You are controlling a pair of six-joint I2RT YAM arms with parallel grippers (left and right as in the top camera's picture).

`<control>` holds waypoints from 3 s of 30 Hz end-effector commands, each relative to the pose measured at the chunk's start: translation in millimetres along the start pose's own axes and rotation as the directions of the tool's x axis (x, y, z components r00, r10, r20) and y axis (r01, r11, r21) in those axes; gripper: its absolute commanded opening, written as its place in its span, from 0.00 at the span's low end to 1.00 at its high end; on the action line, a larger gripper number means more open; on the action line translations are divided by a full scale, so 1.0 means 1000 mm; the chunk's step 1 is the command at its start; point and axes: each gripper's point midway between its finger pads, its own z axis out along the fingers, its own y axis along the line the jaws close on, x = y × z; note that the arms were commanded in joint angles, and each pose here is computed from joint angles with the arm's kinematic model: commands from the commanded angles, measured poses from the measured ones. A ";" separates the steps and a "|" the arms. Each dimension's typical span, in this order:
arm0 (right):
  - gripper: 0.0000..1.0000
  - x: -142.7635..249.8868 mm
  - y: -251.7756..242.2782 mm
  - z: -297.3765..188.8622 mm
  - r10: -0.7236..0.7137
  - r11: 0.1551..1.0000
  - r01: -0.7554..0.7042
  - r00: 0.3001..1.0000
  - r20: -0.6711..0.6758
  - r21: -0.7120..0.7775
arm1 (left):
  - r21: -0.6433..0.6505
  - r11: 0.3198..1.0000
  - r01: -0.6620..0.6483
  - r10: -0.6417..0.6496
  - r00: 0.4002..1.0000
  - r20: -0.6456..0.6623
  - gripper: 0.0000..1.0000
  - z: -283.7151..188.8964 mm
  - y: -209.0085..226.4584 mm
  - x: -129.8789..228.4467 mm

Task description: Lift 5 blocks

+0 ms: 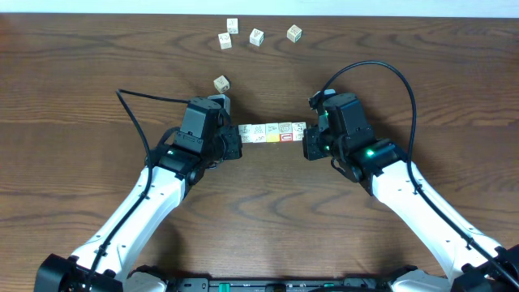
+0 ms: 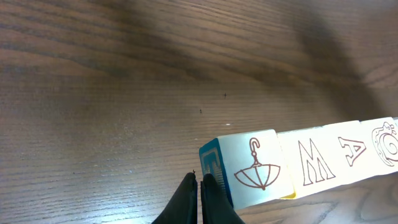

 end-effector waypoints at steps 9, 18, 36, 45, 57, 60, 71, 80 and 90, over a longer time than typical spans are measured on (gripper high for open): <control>0.01 0.020 0.086 -0.013 -0.093 0.930 0.061 0.993 -0.071 -0.363 | 0.307 0.949 -0.069 0.072 0.997 0.003 0.08 -0.028 -0.082 -0.014; 0.01 0.020 0.086 -0.013 -0.093 0.930 0.061 0.993 -0.071 -0.363 | 0.307 0.949 -0.069 0.072 0.997 0.003 0.07 -0.028 -0.082 -0.014; 0.01 0.020 0.086 -0.013 -0.093 0.930 0.061 0.993 -0.071 -0.363 | 0.308 0.949 -0.069 0.072 0.997 0.002 0.07 -0.028 -0.082 -0.014; 0.01 0.021 0.084 -0.011 -0.100 0.942 0.073 0.993 -0.066 -0.329 | 0.307 0.949 -0.068 0.071 0.997 0.001 0.07 -0.027 -0.081 -0.013; 0.01 0.029 0.089 -0.005 -0.121 0.945 0.089 0.989 -0.081 -0.315 | 0.301 0.952 -0.062 0.069 0.998 -0.013 0.08 -0.027 -0.080 -0.010; 0.01 0.028 0.089 -0.004 -0.121 0.944 0.090 0.990 -0.078 -0.316 | 0.298 0.953 -0.059 0.068 0.998 -0.018 0.07 -0.027 -0.079 -0.009; 0.01 0.028 0.089 -0.004 -0.121 0.945 0.090 0.990 -0.079 -0.316 | 0.294 0.954 -0.056 0.066 0.998 -0.025 0.07 -0.024 -0.078 -0.008; 0.01 0.028 0.086 -0.002 -0.119 0.950 0.090 0.990 -0.079 -0.298 | 0.292 0.955 -0.054 0.065 0.997 -0.029 0.07 -0.023 -0.077 -0.008; 0.01 0.029 0.085 -0.001 -0.112 0.952 0.083 0.990 -0.084 -0.296 | 0.291 0.955 -0.052 0.072 0.996 -0.059 0.07 -0.015 -0.080 0.001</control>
